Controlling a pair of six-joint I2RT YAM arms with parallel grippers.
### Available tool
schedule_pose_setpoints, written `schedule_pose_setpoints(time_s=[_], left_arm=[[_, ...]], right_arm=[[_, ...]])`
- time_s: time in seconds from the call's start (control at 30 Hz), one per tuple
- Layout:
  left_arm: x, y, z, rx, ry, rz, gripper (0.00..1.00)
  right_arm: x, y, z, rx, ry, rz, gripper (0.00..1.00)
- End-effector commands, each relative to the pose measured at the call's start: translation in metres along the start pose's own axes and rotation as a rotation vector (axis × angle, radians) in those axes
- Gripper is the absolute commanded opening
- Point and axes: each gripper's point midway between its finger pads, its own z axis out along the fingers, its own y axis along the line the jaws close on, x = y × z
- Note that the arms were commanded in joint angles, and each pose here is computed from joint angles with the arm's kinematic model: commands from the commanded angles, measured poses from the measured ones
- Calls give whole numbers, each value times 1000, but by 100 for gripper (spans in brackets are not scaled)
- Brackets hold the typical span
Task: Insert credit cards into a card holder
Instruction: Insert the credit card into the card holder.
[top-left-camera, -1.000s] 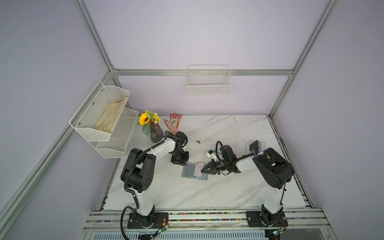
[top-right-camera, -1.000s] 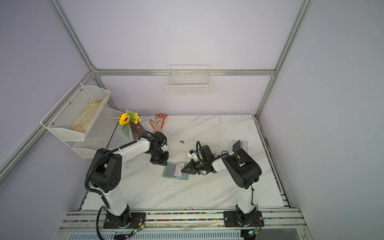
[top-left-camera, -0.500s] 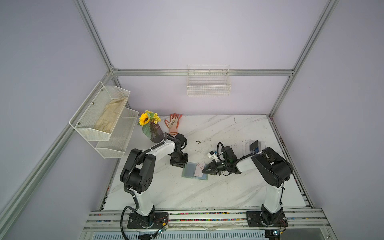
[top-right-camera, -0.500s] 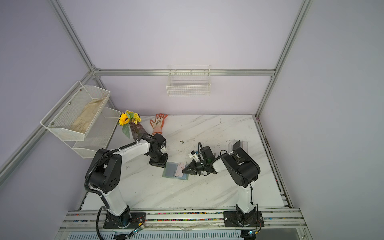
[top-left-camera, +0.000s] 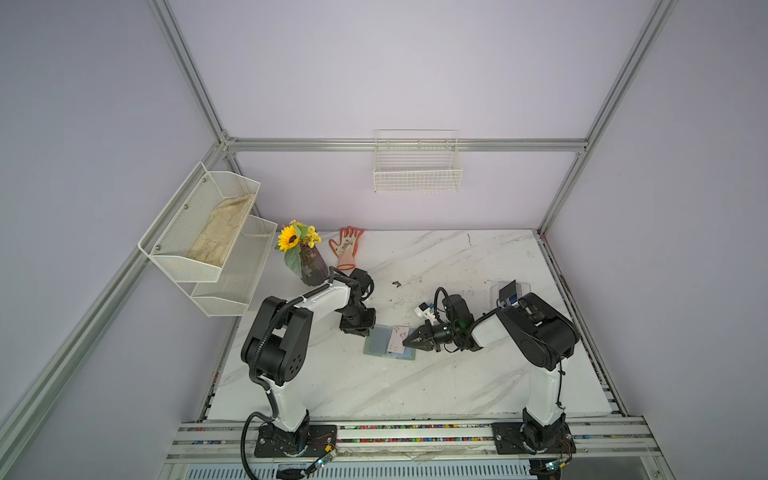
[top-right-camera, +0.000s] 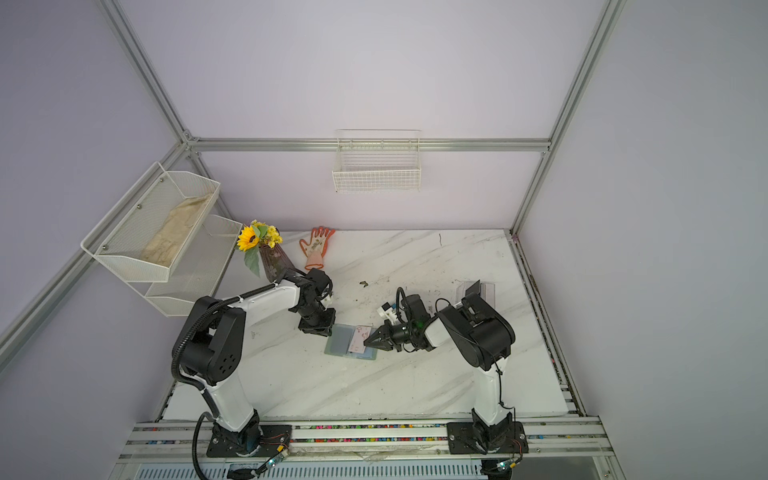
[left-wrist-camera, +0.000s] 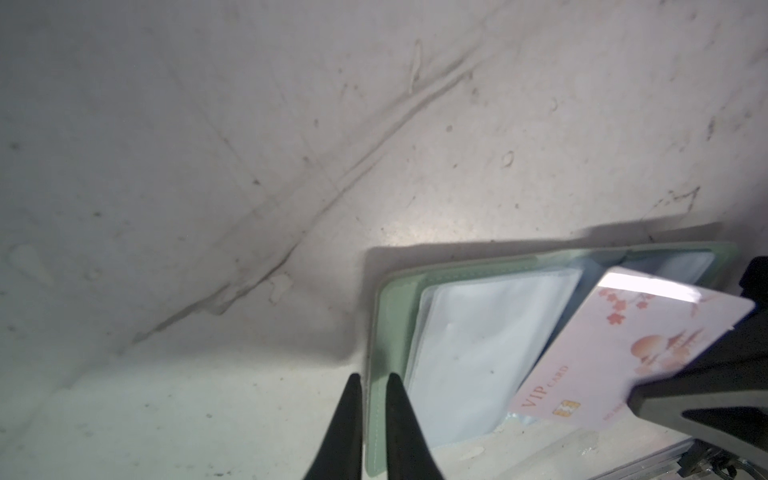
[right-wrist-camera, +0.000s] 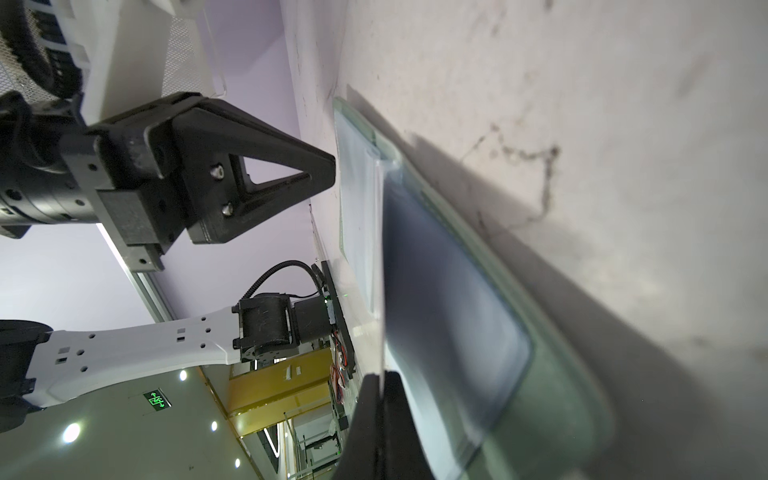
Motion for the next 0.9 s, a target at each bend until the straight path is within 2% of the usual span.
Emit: schedule_pose_setpoints(time_s=[0.0, 0.87], left_arm=[[7, 4, 8, 3, 22, -25, 13], [12, 5, 10, 8, 30, -26, 13]], right_arm=[[-1, 5, 1, -25, 4, -19, 0], [7, 4, 19, -32, 29, 4, 0]])
